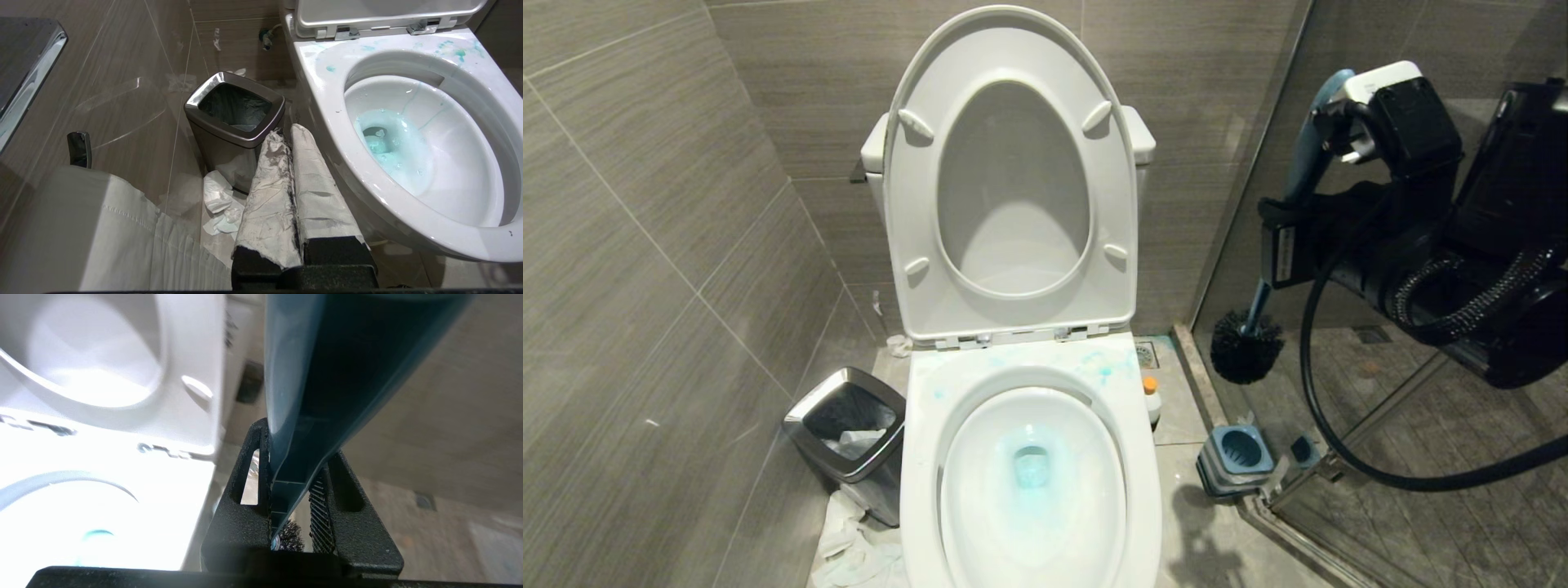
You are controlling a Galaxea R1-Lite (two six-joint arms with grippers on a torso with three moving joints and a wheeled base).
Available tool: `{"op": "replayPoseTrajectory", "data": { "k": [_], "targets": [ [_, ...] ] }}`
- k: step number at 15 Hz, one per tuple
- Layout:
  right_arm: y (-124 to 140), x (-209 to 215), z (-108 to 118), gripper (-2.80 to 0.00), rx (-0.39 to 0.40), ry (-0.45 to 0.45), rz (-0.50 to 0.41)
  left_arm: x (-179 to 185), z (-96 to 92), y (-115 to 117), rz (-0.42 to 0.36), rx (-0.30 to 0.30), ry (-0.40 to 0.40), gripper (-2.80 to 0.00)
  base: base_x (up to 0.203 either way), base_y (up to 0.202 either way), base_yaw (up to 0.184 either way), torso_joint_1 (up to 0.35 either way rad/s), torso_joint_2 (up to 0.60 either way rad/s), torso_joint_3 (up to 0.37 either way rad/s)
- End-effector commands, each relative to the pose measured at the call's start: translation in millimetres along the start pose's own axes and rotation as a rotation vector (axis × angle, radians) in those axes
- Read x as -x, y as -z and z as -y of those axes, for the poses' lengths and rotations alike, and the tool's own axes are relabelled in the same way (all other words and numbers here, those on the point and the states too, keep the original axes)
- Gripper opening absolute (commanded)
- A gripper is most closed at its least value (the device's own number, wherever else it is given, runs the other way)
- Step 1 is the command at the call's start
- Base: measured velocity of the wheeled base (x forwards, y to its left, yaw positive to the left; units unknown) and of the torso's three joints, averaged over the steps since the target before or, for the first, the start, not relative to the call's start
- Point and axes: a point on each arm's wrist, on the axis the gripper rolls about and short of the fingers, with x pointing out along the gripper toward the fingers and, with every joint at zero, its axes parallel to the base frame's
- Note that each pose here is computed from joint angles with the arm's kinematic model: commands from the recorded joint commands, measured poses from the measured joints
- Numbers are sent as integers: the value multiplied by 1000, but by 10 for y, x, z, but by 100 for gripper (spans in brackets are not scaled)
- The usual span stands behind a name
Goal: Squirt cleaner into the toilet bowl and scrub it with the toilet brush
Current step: Scrub the toilet bowl
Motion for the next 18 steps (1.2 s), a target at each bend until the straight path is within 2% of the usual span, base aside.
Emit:
{"op": "replayPoseTrajectory", "data": {
  "k": [1, 6, 11, 14, 16, 18],
  "targets": [
    [-29, -103, -286, -280, 4, -48, 3, 0, 0, -1, -1, 0, 0, -280, 0, 0, 0, 0, 0, 0],
    [-28, -226, -892, -280, -14, -147, 1, 0, 0, -1, -1, 0, 0, -280, 0, 0, 0, 0, 0, 0],
    [53, -531, -1459, -280, -20, -194, 6, 0, 0, -1, -1, 0, -1, -280, 0, 0, 0, 0, 0, 0],
    [223, -667, -1740, -280, -20, -219, -18, 0, 0, -1, -1, -1, 0, -280, 0, 0, 0, 0, 0, 0],
    [242, -699, -1910, -280, -45, -243, -31, -1, 0, 1, -1, 0, -1, -280, 0, 0, 0, 0, 0, 0],
    [270, -693, -2068, -280, -75, -273, -88, 0, 0, -1, -1, 0, 0, -280, 0, 0, 0, 0, 0, 0]
  ]
}}
